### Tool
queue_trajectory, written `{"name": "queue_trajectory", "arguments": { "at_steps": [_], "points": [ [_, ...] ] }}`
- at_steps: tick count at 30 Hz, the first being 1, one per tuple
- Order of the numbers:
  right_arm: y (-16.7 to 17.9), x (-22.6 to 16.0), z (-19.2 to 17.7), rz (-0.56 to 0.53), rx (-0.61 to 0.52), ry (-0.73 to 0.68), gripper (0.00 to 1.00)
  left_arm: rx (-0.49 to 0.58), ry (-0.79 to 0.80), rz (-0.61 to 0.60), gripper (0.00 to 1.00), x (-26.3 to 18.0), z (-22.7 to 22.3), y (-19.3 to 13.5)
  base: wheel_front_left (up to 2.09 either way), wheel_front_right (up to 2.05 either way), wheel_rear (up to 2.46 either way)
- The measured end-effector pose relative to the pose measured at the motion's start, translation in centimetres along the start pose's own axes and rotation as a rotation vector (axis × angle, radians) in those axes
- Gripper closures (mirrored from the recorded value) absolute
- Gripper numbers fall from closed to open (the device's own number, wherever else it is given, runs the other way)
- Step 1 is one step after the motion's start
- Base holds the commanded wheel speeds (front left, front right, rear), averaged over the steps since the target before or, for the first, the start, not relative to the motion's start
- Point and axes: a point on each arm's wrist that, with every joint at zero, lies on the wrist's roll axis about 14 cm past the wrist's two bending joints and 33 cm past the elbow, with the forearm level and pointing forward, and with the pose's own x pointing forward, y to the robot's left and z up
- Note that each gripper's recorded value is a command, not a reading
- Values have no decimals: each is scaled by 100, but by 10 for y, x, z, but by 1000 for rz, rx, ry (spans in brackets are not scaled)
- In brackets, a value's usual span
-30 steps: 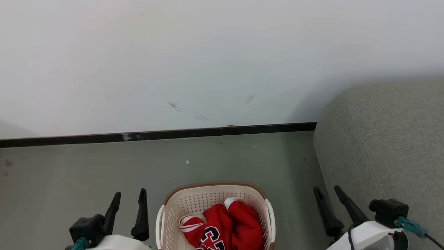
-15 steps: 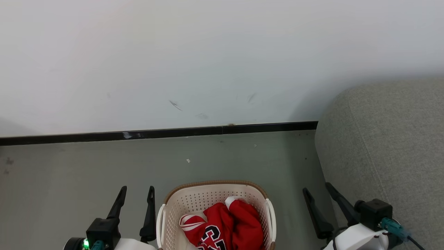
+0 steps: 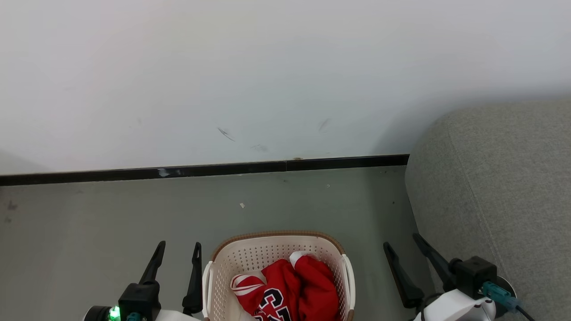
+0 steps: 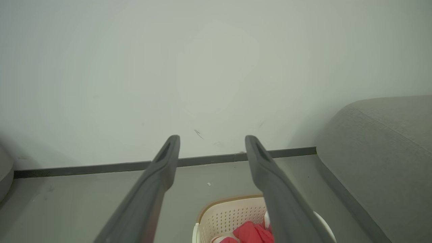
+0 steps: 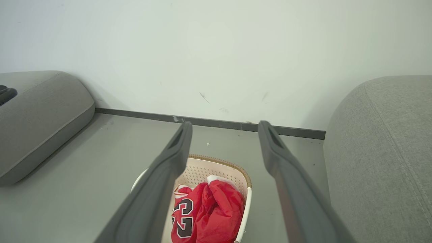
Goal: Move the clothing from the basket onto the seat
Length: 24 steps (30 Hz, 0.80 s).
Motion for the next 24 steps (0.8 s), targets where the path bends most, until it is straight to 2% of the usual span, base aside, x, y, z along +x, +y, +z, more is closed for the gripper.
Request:
{"name": "queue_trajectory", "arguments": {
  "at_steps": [24],
  "points": [
    [1, 0, 0, 3, 0, -2, 0, -11, 33, 25, 0, -2, -10, 7, 0, 0, 0]
  ]
}}
